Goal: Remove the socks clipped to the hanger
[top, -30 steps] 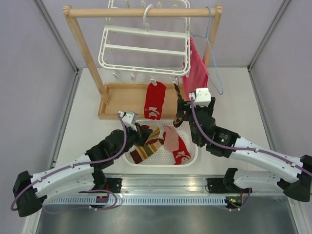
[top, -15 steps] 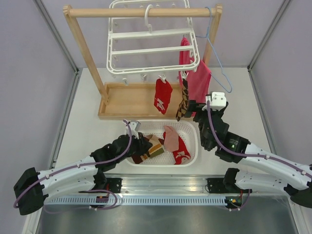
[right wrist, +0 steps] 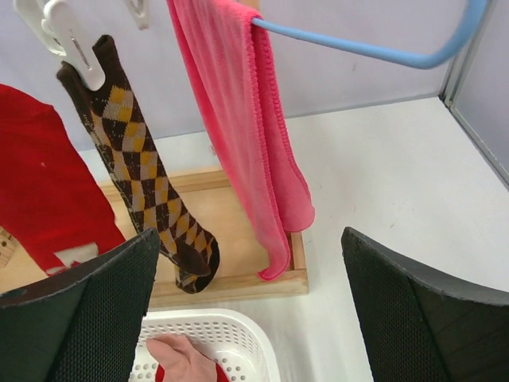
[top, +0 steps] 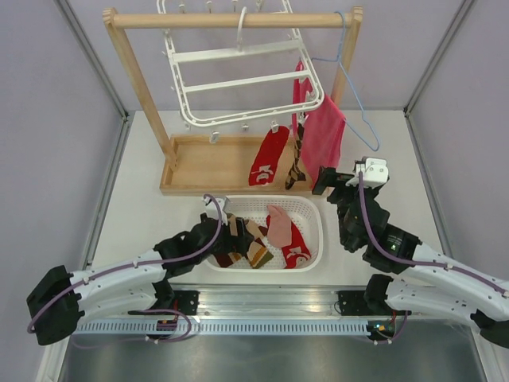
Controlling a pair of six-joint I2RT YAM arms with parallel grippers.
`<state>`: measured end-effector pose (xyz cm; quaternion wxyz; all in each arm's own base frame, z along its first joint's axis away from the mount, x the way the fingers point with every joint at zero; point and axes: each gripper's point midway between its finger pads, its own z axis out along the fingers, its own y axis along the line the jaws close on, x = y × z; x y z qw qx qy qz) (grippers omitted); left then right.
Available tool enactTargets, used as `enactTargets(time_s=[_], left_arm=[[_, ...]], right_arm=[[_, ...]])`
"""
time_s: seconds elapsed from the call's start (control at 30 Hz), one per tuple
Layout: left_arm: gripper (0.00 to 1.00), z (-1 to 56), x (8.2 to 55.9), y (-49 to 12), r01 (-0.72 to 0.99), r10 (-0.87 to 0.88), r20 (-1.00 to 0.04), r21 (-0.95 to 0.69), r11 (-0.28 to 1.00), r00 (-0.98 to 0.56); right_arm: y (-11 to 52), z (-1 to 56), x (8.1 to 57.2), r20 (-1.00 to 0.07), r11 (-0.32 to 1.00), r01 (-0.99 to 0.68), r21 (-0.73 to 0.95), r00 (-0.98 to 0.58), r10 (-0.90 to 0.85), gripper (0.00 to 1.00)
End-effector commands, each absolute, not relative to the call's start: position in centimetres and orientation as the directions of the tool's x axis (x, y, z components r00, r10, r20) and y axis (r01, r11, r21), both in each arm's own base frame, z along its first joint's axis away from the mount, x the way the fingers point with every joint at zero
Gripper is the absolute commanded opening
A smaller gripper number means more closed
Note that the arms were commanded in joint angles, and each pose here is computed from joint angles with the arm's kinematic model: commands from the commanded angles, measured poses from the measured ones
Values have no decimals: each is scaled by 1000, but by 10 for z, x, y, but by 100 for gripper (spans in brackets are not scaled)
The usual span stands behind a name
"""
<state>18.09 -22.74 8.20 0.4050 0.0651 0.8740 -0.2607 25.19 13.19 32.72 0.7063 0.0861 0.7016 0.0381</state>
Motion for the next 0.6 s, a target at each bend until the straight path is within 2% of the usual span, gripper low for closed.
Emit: enactTargets(time_s=[0.0,0.2,0.57], left_arm=[[100,113,204,-221,265,-191,-778,-417,869,-599],[100,131,228,-210,261,-268,-768,-488,833,-581],[100,211,261,-235,510,-407,-795,-603,613,-450]], right_arm=[[123,324,255,-976,972,87,219,21,218,98],[112,305,276,-967,965,83,250,-29,253,98],[111,292,288,-964,965,73,251,-69,256,98]])
